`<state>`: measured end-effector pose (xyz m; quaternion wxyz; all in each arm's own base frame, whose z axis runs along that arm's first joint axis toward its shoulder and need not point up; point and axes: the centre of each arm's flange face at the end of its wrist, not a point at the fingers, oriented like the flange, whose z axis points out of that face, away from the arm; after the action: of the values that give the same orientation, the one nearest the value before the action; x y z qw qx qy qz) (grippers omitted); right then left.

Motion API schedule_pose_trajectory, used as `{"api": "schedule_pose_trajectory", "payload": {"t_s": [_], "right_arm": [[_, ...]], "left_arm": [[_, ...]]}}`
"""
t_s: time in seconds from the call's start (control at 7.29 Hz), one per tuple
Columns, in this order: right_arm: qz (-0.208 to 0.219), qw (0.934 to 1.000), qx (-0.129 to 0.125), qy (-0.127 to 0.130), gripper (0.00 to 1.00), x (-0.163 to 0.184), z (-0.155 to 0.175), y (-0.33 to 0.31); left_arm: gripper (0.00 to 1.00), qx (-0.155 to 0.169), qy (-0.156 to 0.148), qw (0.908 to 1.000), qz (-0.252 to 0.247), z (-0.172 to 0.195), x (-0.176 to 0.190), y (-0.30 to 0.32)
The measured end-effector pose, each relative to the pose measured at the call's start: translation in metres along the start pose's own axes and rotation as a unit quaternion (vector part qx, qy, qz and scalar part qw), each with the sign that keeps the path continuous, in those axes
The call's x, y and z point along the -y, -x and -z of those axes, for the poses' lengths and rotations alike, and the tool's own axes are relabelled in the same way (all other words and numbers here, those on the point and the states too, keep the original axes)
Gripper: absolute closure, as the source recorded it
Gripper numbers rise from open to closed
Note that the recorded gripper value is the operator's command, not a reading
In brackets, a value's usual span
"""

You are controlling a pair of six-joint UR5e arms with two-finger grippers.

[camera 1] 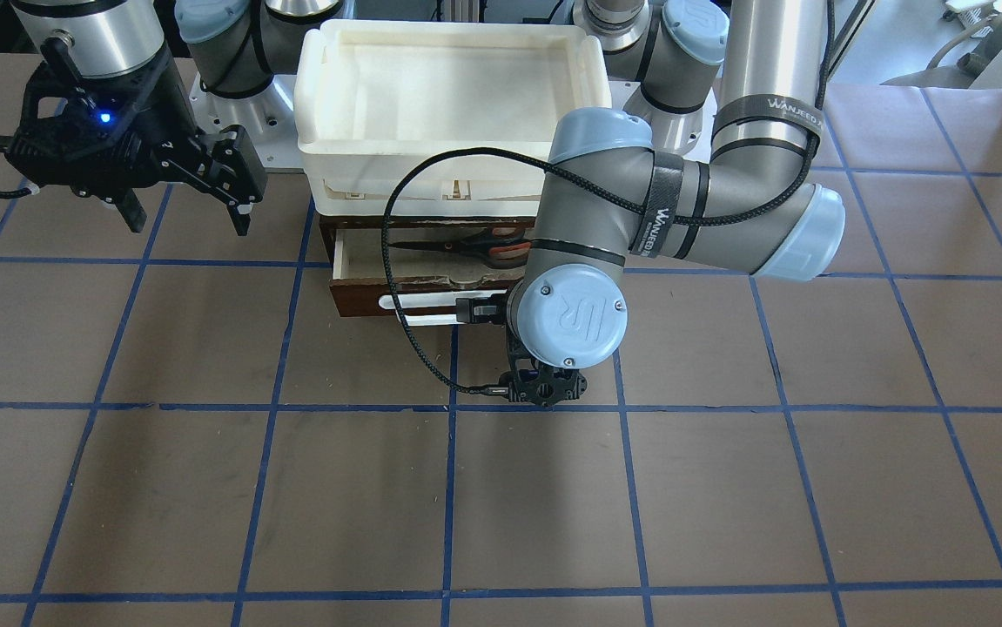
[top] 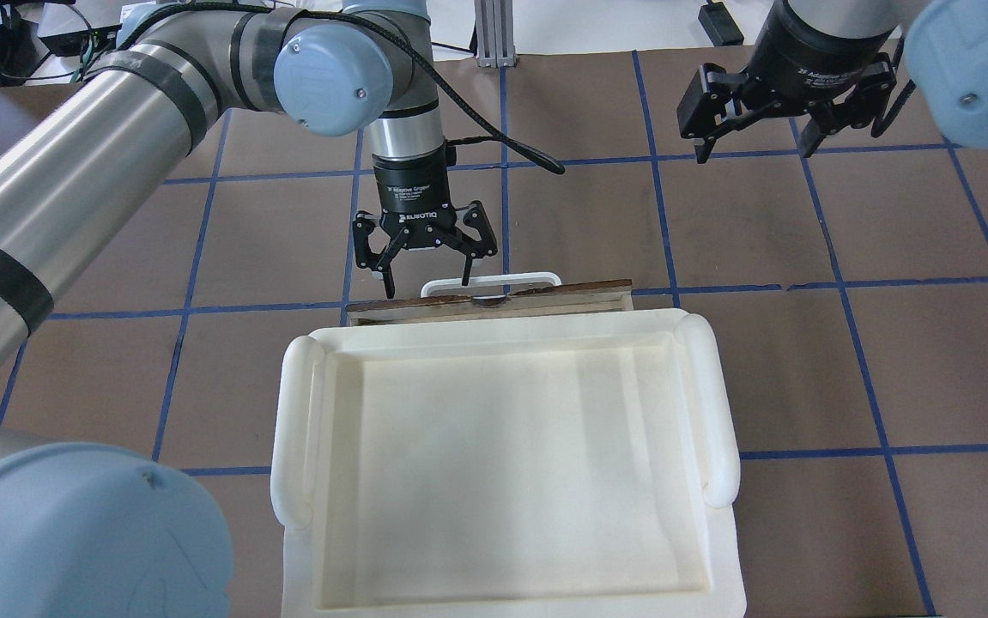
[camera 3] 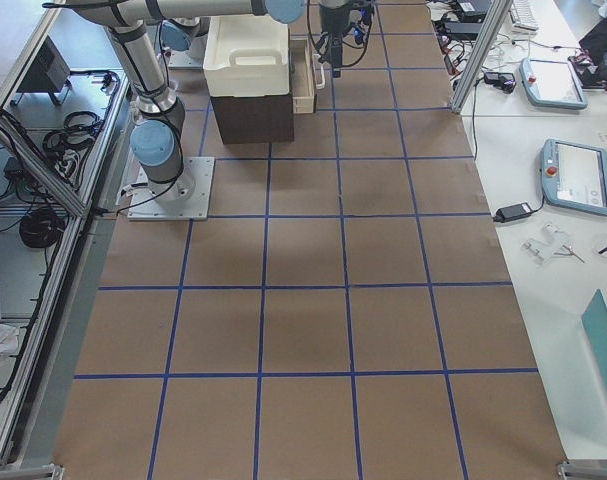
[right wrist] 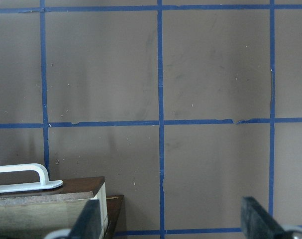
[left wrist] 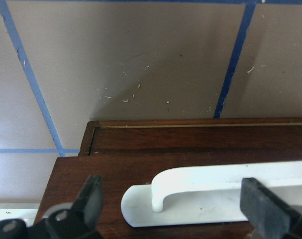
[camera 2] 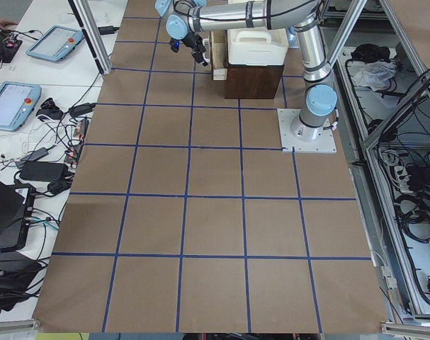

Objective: Put scissors in drawer and close it
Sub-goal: 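Push the drawer shut with the left gripper, away from the robot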

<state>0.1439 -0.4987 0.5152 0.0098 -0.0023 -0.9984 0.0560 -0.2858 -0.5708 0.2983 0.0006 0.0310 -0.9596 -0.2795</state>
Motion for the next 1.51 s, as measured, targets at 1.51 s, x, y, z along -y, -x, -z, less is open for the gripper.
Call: {"api": "schedule_pose_trajectory", "payload": {"t_s": [1.51], "right_arm": [[-0.001,1.0,0.002,0.002,0.0,0.001,-0.003,0.001]], "left_arm": [[0.0,0.004,0.053,0.9985,0.014,-0.021,-0.033,0.011]]}}
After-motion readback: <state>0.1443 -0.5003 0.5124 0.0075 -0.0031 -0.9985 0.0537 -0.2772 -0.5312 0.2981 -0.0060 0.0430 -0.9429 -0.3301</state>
